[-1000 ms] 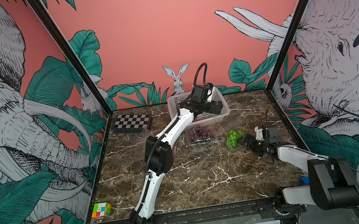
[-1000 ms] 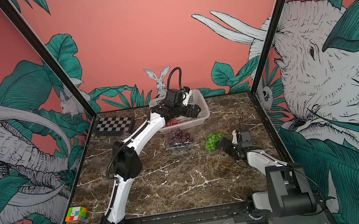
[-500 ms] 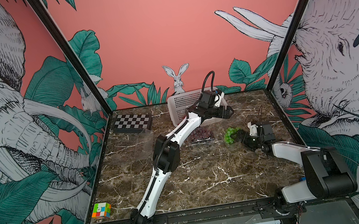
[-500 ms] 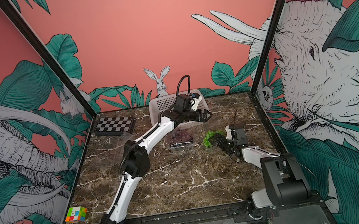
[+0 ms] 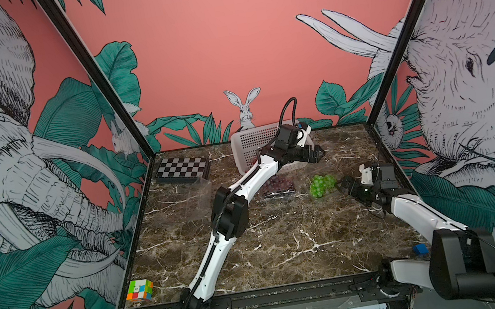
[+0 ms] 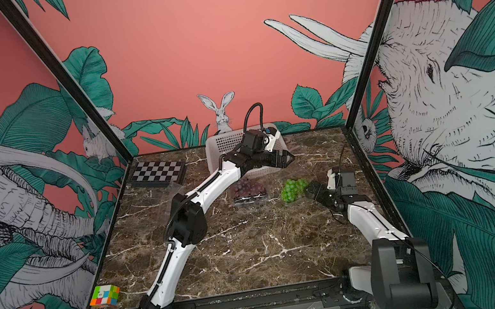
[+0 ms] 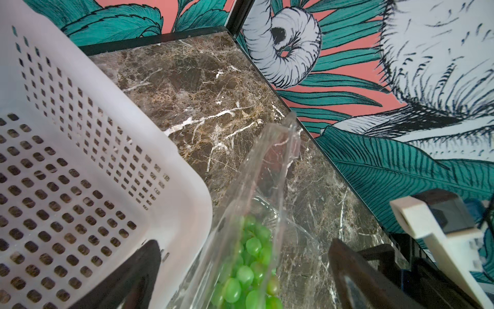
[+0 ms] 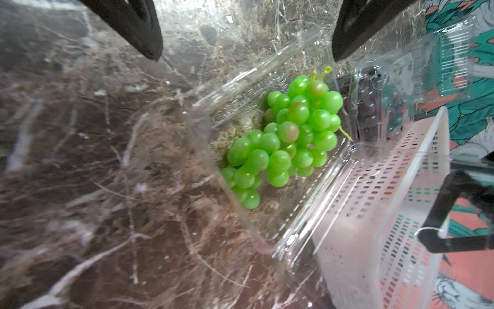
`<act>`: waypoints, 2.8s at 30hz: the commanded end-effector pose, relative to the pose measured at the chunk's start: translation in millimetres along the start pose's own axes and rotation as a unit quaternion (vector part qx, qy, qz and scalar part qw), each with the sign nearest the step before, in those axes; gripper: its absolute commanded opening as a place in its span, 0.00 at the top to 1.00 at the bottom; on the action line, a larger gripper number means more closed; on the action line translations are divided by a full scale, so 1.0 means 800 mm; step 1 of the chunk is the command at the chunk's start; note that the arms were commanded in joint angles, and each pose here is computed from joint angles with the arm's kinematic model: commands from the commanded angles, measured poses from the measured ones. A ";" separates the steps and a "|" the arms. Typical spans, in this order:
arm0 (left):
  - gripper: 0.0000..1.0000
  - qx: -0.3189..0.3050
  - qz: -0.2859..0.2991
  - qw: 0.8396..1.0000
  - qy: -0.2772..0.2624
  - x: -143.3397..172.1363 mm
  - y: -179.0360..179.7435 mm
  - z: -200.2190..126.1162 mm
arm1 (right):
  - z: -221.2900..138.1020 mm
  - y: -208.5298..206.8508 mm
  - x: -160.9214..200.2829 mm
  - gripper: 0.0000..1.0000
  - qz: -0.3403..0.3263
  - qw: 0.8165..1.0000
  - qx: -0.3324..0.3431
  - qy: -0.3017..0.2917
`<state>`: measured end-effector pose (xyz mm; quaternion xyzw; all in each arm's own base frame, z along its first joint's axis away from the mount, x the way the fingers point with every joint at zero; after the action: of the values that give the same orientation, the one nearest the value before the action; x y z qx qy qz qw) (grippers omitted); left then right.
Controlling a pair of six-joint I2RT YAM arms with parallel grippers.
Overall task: Pack grapes into containers
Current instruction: Adjust the packing box at the center of the board, then close the packing box at the center of the board.
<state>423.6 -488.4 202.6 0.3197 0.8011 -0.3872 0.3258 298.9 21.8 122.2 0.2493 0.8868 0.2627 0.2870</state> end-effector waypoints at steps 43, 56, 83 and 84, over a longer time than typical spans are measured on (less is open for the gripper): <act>0.01 0.080 -0.015 0.996 0.037 0.093 -0.123 -0.011 | 0.024 -0.040 -0.053 0.39 0.196 0.966 -0.166 -0.033; 0.01 0.073 -0.014 0.996 0.046 0.103 -0.119 -0.010 | 0.038 -0.048 -0.050 0.67 0.218 0.958 -0.183 -0.031; 0.01 0.070 -0.015 0.996 0.052 0.109 -0.116 -0.009 | 0.034 -0.046 -0.038 0.77 0.204 0.955 -0.215 -0.036; 0.01 0.068 -0.015 0.996 0.052 0.109 -0.115 -0.008 | 0.035 -0.045 -0.037 0.78 0.204 0.954 -0.218 -0.034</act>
<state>307.1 -510.1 155.0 0.3437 0.8012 -0.4236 0.2458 326.4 -17.4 88.7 0.3834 0.7316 0.4788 0.2974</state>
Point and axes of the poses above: each gripper's point midway between its finger pads, its own z axis out along the fingers, its own y axis along the line the jaws close on, x = y × z, the point moved 4 cm from there along -z, back along the fingers, and after that the axes turned 5 degrees about z, right-handed, at the moved point
